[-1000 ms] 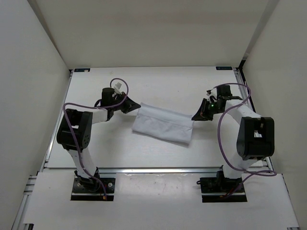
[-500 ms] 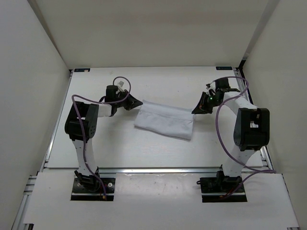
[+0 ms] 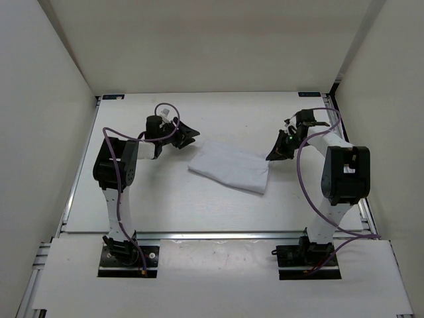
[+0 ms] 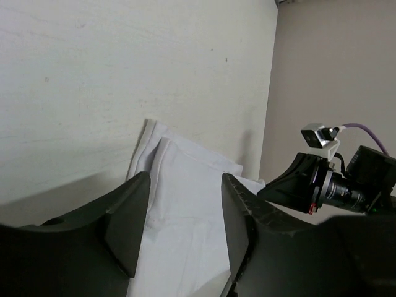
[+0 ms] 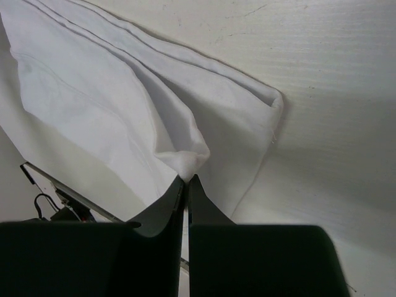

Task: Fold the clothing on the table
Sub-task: Fold the skirt

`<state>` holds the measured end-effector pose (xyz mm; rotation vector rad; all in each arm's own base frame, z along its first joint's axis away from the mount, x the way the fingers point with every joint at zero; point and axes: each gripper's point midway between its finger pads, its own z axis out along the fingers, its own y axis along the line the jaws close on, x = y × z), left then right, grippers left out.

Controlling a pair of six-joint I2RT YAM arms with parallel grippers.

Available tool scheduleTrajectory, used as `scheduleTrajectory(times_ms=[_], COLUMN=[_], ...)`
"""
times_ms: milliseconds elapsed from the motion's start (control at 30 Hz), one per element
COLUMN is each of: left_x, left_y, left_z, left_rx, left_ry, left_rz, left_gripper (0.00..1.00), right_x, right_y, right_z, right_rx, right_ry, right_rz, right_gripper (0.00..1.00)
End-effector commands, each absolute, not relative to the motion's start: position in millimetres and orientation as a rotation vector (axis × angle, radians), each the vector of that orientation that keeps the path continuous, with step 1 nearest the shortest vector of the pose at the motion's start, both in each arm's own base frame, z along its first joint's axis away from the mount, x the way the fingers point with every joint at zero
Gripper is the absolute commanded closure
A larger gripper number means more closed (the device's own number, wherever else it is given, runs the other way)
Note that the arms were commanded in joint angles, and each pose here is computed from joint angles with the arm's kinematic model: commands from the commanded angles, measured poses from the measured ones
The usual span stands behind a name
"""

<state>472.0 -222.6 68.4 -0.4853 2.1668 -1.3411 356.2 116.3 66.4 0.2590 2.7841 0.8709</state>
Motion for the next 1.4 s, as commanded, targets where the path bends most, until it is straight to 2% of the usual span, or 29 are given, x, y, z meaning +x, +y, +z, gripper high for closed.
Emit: scheduleTrajectory(times_ms=[0,167,200,233,300,367,467,567,600,633,667,767,800,1067,1133,1200,1367], left_x=[486.4,476.6,475.4,472.7,463.9,458.2,446.8,427.1,421.3,415.2,412.6,408.3,410.3,410.5,406.8,400.7,394.4], left_y=[-215.3,-218.4,-218.6,-219.3,-220.7,-217.8,-218.2,-231.0,-239.7,-247.7,-253.5,-266.6,-268.5,-252.5,-244.3,-233.9,-218.8], left_z=[104.6,124.9,131.6,135.9,139.2,147.0,157.4,165.2,163.5,161.3,158.1,139.0,132.7,63.3,46.7,30.2,9.0], left_rx=[-0.441,-0.421,-0.411,-0.397,-0.392,-0.386,-0.353,-0.317,-0.304,-0.293,-0.292,-0.279,-0.274,-0.407,-0.440,-0.415,-0.389], left_ry=[2.057,2.012,2.002,1.994,1.997,1.985,1.965,1.969,1.973,1.989,1.999,2.059,2.075,2.237,2.288,2.356,2.454], left_rz=[-1.378,-1.445,-1.456,-1.460,-1.476,-1.471,-1.486,-1.535,-1.537,-1.543,-1.540,-1.523,-1.508,-1.360,-1.270,-1.130,-0.905], left_gripper=[0.39,0.41,0.40,0.41,0.41,0.41,0.44,0.68,0.84,0.96,1.00,1.00,1.00,1.00,1.00,1.00,1.00], right_x=[349.8,340.0,340.3,335.1,338.8,345.6,352.2,349.3,344.7,339.1,338.5,322.4,316.5,289.6,287.3,285.0,283.6], right_y=[114.8,116.8,114.3,112.3,105.3,90.6,75.8,77.4,82.6,91.5,98.8,113.7,118.6,124.1,122.6,120.1,112.7], right_z=[70.7,64.7,64.4,61.0,63.0,69.9,90.7,104.5,107.9,108.0,111.8,105.8,102.6,95.2,97.5,97.0,94.0], right_rx=[0.260,0.268,0.285,0.303,0.309,0.320,0.308,0.295,0.288,0.283,0.261,0.260,0.260,0.349,0.366,0.351,0.360], right_ry=[2.788,2.812,2.815,2.839,2.838,2.811,2.744,2.715,2.711,2.711,2.693,2.719,2.728,2.738,2.727,2.718,2.729], right_rz=[0.854,0.838,0.811,0.804,0.736,0.594,0.496,0.512,0.529,0.558,0.585,0.666,0.692,0.726,0.720,0.745,0.726], right_gripper=[1.00,1.00,0.93,0.79,0.69,0.63,0.60,0.64,0.65,0.68,0.69,0.61,0.51,0.54,0.49,0.38,0.37])
